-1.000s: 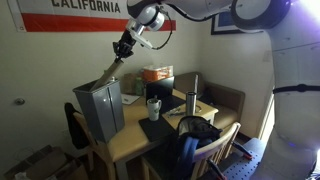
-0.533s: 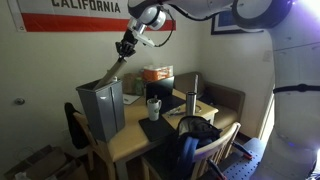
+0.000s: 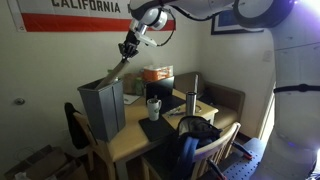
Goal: Take the paper towel core off the stand and put it in the gray bin
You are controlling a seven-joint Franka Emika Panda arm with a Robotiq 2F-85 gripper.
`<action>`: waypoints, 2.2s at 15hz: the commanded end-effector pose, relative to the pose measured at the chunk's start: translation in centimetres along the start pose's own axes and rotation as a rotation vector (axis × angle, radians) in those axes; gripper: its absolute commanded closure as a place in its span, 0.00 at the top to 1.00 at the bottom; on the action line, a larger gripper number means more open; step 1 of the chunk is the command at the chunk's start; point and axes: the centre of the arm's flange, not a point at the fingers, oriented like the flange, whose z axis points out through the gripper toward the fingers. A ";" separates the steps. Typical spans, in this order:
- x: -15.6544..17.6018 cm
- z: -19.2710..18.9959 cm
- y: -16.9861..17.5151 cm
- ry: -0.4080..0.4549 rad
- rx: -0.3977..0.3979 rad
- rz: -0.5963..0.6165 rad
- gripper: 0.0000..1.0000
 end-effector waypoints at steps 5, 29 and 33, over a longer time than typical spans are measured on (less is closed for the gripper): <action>-2.0 0.6 0.2 -0.028 -0.040 0.004 0.51; -2.9 -15.4 -1.0 -0.239 -0.258 -0.090 1.00; -2.8 -14.7 -1.1 -0.220 -0.241 -0.074 1.00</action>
